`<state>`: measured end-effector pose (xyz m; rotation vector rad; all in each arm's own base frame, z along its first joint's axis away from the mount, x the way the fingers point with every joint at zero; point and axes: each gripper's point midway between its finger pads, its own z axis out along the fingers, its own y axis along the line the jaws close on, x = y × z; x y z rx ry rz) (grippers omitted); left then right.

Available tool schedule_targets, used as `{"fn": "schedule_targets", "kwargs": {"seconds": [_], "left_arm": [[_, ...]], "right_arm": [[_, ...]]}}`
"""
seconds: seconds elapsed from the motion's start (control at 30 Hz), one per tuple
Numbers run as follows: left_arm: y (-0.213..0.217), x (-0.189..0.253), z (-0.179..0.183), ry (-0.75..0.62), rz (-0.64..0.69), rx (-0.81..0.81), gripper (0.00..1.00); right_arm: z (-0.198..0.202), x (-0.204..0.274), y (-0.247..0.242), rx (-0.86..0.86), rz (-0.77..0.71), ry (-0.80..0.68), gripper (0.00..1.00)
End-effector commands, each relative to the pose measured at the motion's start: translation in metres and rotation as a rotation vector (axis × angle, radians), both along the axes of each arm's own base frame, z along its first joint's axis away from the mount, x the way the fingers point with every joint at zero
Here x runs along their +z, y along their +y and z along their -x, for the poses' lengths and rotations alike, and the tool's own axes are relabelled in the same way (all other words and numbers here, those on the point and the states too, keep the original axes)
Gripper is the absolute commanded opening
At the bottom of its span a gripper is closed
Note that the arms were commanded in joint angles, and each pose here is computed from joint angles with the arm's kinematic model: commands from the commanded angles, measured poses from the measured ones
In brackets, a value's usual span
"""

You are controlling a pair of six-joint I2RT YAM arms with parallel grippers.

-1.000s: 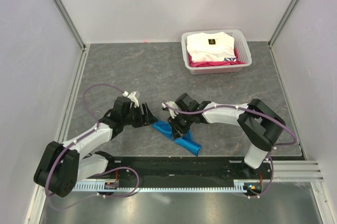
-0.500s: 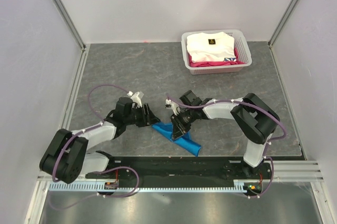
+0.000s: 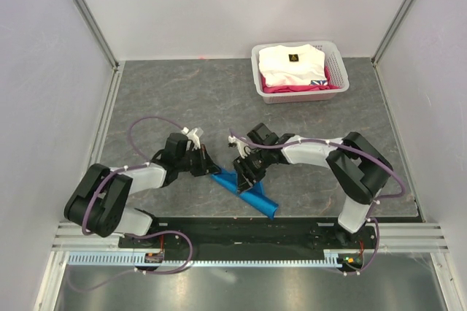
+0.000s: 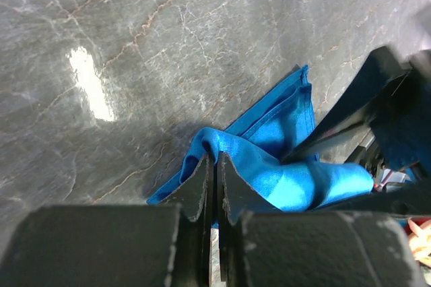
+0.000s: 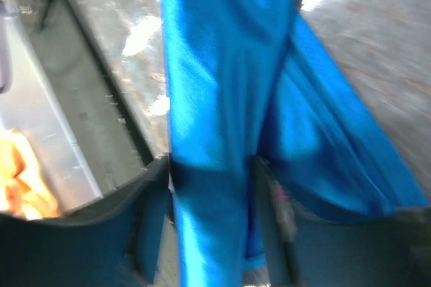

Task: Fold the napkin, place the utensils inside, and roll it up
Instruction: Roll the napkin with the utensil

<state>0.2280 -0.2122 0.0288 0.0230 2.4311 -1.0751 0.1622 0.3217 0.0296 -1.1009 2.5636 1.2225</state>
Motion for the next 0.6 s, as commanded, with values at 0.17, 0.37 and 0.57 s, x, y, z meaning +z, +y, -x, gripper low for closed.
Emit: {"fn": "schedule_targets", "kwargs": {"seconds": [0.17, 0.37, 0.57], "left_arm": [[-0.003, -0.006, -0.004, 0.133, -0.05, -0.017, 0.02], [-0.005, -0.01, -0.004, 0.184, -0.056, -0.02, 0.02], [-0.007, -0.009, -0.005, 0.187, -0.049, -0.028, 0.02]], "right_arm": [[-0.03, 0.045, -0.005, -0.106, 0.233, -0.515, 0.72], [-0.02, 0.051, 0.006, -0.144, 0.337, -0.796, 0.76], [-0.017, 0.025, 0.009, -0.114, 0.429, -0.837, 0.75]]}}
